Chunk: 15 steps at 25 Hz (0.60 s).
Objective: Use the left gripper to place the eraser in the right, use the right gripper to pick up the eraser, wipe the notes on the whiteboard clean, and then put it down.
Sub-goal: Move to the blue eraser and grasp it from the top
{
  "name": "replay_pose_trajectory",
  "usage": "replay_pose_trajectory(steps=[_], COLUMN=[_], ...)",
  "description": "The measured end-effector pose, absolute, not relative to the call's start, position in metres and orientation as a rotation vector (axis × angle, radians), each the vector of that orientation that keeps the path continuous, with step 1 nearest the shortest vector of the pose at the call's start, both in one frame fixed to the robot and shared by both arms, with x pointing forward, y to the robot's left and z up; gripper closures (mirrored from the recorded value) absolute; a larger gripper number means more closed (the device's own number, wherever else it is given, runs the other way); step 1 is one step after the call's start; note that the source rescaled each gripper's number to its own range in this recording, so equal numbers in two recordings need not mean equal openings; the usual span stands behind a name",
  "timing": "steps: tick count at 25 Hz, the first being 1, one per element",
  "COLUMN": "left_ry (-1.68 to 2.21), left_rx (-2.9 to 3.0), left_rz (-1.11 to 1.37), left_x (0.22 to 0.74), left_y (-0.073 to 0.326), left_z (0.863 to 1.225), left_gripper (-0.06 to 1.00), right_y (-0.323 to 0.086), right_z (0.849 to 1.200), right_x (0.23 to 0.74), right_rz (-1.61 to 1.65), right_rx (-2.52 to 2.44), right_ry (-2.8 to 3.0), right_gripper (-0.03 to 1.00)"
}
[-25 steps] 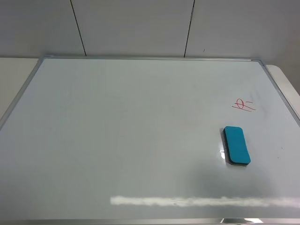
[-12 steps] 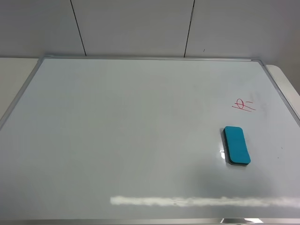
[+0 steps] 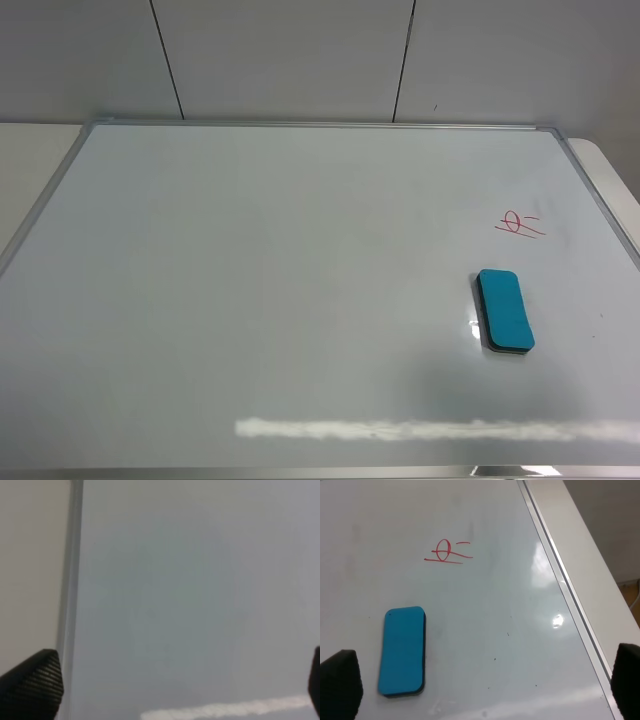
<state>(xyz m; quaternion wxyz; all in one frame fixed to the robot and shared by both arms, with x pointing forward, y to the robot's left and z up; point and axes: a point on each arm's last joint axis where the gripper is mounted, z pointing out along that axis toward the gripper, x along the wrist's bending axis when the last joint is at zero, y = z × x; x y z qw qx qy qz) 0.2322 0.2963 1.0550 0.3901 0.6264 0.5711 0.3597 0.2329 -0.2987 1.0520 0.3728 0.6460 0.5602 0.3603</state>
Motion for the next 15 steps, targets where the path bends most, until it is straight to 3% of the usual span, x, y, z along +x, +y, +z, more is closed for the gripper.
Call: replay_pose_trajectory(steps=[7,15], left_ry=[1.451,1.451], left_rx=[1.592,1.592], left_rz=[0.914,0.914], left_x=[0.232,0.232], left_y=[0.296,0.296], left_z=[1.055,1.055], left_gripper=[-0.05,-0.05], right_y=[-0.299,-0.301], right_z=[1.052,1.068], right_x=[0.236,0.294], right_rz=[0.917,0.832], right_rx=[1.679,1.944], right_ry=[1.440,1.512], right_gripper=[-0.03,-0.03])
